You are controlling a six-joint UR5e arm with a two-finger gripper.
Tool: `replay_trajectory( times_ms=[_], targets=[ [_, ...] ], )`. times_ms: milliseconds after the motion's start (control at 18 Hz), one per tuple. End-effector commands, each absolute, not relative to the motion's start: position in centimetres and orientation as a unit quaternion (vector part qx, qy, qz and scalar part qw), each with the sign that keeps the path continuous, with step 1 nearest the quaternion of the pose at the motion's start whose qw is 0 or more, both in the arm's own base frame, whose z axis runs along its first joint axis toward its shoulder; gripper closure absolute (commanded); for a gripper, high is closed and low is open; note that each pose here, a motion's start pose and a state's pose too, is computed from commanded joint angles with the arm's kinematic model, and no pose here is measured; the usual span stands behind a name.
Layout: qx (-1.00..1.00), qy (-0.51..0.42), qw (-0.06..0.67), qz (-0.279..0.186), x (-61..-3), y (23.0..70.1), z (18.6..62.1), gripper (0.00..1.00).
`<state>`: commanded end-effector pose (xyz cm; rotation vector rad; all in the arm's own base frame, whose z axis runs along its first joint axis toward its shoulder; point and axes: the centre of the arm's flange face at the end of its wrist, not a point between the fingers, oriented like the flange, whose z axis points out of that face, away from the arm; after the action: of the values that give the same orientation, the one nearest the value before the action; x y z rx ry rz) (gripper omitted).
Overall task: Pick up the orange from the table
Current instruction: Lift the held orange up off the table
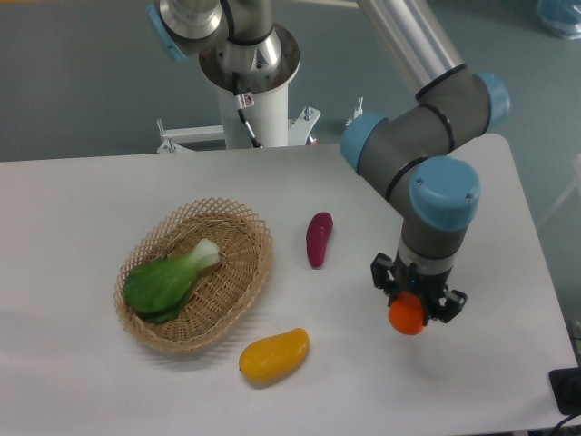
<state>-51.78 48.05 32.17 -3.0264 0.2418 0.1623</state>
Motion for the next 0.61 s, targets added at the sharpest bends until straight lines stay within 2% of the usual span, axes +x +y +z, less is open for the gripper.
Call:
replay_trajectory(
  times_ms=[222, 611],
  targets=[
    [-0.995, 0.076, 0.042, 0.048, -52.7, 47.5, 33.8, 0.53],
    [-0.995, 0.079, 0.024, 0.052, -52.6, 47.1, 34.0, 0.53]
  ],
)
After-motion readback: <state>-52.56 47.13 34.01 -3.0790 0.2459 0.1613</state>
